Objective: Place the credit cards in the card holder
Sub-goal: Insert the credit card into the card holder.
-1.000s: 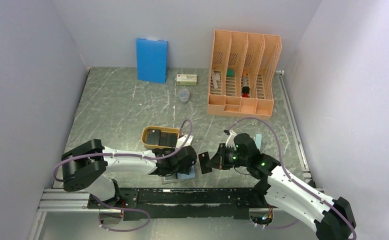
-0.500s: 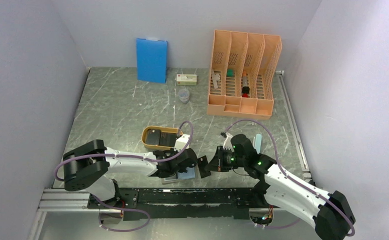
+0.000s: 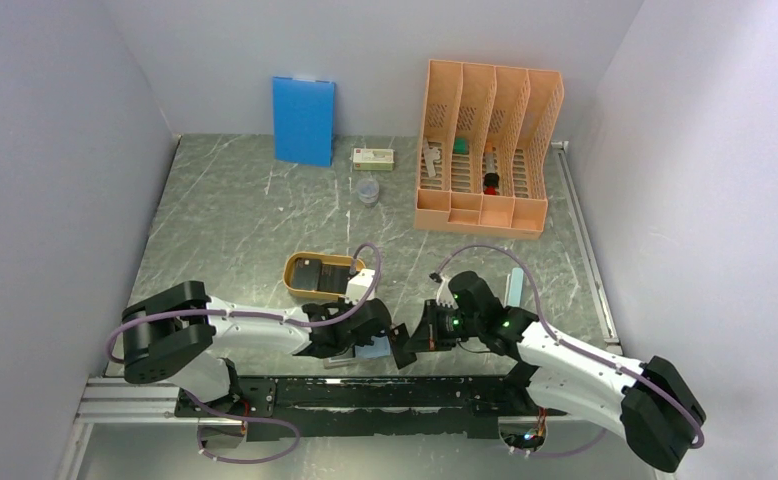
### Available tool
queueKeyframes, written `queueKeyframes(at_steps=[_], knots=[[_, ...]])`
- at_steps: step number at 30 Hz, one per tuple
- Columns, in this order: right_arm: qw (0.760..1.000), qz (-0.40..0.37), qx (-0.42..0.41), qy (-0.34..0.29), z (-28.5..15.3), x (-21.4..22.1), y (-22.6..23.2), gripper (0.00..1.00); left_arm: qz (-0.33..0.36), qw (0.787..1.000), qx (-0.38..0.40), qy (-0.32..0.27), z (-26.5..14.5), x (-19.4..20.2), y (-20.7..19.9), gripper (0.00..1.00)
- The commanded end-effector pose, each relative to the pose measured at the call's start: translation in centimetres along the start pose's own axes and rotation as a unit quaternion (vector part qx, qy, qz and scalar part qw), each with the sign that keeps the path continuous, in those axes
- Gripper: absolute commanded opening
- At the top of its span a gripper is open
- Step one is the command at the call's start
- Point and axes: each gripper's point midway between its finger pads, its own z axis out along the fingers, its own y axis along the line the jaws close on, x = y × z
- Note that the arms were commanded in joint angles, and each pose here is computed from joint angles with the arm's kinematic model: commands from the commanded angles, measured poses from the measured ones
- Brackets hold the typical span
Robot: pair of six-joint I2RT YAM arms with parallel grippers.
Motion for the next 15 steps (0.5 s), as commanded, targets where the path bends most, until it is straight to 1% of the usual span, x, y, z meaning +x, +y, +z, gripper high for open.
queueKeyframes(at_steps=[1, 8, 15], knots=[[1.000, 0.018, -0.008, 0.005, 0.0, 0.5, 0.2, 0.00, 0.037, 0.995, -0.054, 0.072, 0.6, 5.2, 4.2, 0.05], [0.998, 0.034, -0.019, 0.049, 0.9, 1.9, 0.3, 0.00, 0.032, 0.996, -0.054, 0.065, 0.5, 4.9, 4.2, 0.05], [0.997, 0.042, -0.017, 0.056, 1.2, 2.3, 0.1, 0.00, 0.030, 0.996, -0.051, 0.065, 0.5, 4.8, 3.9, 0.05]])
